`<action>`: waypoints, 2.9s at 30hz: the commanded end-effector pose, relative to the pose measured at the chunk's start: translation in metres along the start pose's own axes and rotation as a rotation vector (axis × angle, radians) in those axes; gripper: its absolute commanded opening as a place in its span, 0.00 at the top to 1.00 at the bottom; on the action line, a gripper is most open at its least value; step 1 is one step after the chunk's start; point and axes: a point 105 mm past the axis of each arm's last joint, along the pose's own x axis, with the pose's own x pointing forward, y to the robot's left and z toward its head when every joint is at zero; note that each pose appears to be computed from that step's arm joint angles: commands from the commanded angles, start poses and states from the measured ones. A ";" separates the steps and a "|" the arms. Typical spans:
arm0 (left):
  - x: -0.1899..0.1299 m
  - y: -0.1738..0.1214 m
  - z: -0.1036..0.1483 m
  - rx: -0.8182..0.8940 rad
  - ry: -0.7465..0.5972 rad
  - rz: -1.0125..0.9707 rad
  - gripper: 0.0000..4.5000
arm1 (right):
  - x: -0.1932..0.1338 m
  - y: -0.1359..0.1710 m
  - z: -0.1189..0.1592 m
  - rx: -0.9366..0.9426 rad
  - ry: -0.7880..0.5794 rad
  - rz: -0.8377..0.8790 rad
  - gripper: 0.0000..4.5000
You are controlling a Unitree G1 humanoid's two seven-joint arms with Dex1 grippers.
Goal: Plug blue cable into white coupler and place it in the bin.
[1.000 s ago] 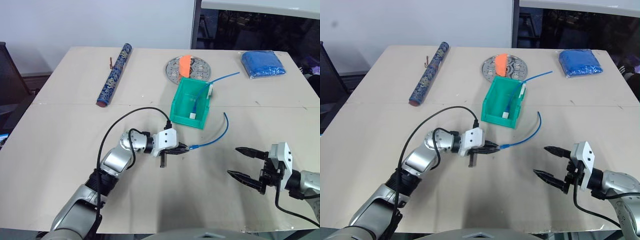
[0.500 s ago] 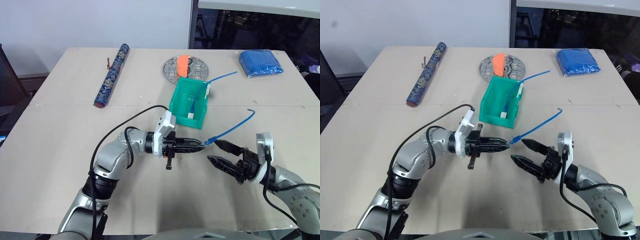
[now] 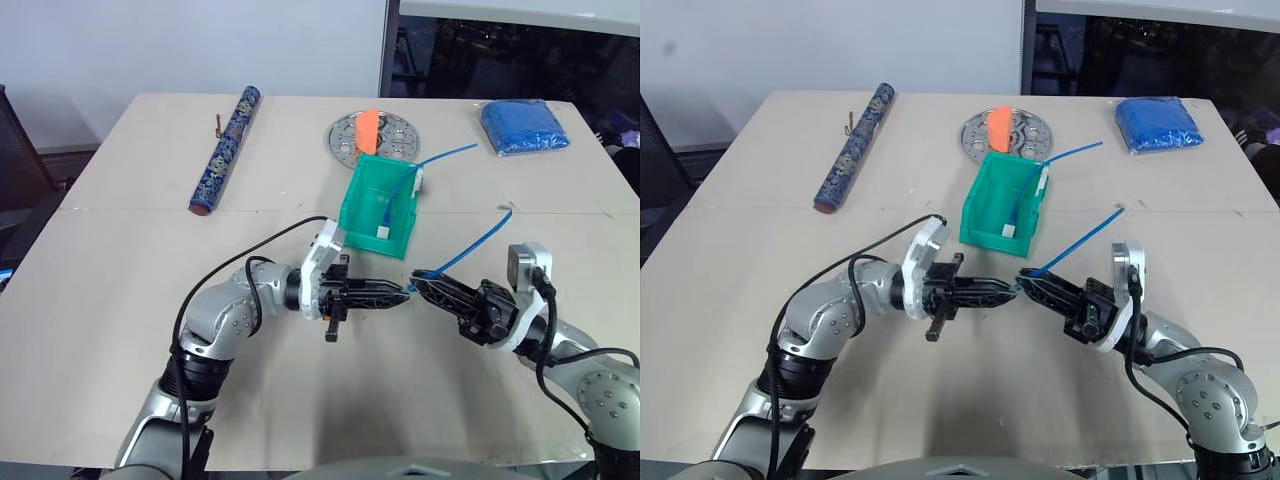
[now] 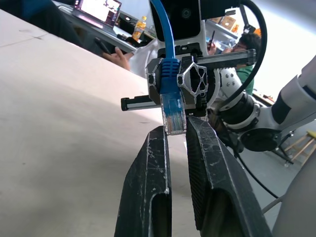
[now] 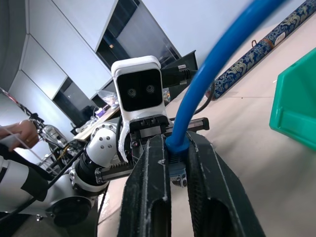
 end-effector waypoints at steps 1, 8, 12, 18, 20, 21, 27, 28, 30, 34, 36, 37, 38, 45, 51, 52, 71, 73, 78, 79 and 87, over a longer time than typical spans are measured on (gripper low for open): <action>-0.001 0.003 0.000 0.052 0.027 0.064 1.00 | 0.004 0.013 0.009 -0.032 -0.026 0.059 0.98; -0.025 -0.008 -0.001 0.179 -0.020 0.345 0.15 | -0.007 -0.006 0.014 -0.067 -0.058 -0.041 1.00; -0.059 -0.015 -0.002 0.294 -0.137 0.749 0.02 | -0.018 -0.018 0.016 -0.095 -0.065 -0.110 1.00; -0.105 -0.040 -0.020 0.411 -0.084 1.220 0.02 | -0.020 -0.031 0.012 -0.097 -0.047 -0.129 1.00; -0.117 -0.039 -0.028 0.425 -0.047 1.317 0.02 | -0.018 -0.032 0.010 -0.096 -0.029 -0.116 1.00; -0.125 -0.036 -0.031 0.454 -0.012 1.363 0.02 | -0.017 -0.033 0.009 -0.096 -0.024 -0.112 1.00; -0.161 -0.017 -0.052 0.548 0.144 1.532 0.02 | -0.014 -0.035 0.008 -0.106 -0.023 -0.117 1.00; -0.163 -0.013 -0.055 0.540 0.149 1.541 0.02 | -0.014 -0.035 0.008 -0.106 -0.026 -0.121 1.00; -0.165 -0.001 -0.058 0.535 0.150 1.544 0.02 | -0.014 -0.034 0.006 -0.106 -0.028 -0.126 1.00; -0.160 0.024 -0.069 0.509 0.162 1.522 0.02 | -0.012 -0.034 0.002 -0.105 -0.036 -0.139 1.00; -0.157 0.035 -0.069 0.508 0.151 1.503 0.02 | -0.011 -0.034 0.001 -0.106 -0.040 -0.143 1.00; -0.155 0.039 -0.069 0.504 0.146 1.492 0.07 | -0.011 -0.034 0.001 -0.107 -0.043 -0.145 1.00; -0.154 0.042 -0.069 0.504 0.144 1.486 0.14 | -0.011 -0.033 0.001 -0.109 -0.045 -0.146 1.00; -0.147 0.046 -0.077 0.470 0.151 1.387 0.87 | -0.012 -0.033 0.002 -0.126 -0.050 -0.162 1.00; -0.096 0.055 -0.058 0.462 0.089 0.988 0.88 | -0.001 -0.028 0.010 -0.212 -0.001 -0.116 1.00; -0.081 0.052 -0.056 0.459 0.097 0.841 0.88 | 0.004 -0.025 0.010 -0.248 0.033 -0.084 1.00; -0.023 0.078 -0.059 0.520 0.432 -0.005 0.88 | 0.045 -0.048 -0.036 -0.622 0.370 0.132 1.00; -0.021 0.078 -0.059 0.520 0.430 -0.016 0.88 | 0.048 -0.050 -0.037 -0.626 0.363 0.125 1.00; -0.021 0.078 -0.058 0.514 0.421 -0.022 0.88 | 0.051 -0.053 -0.039 -0.642 0.362 0.128 1.00; -0.021 0.077 -0.057 0.511 0.416 -0.023 0.88 | 0.050 -0.054 -0.042 -0.650 0.376 0.132 1.00; -0.025 0.074 -0.058 0.504 0.421 -0.049 0.88 | 0.043 -0.063 -0.045 -0.683 0.421 0.133 1.00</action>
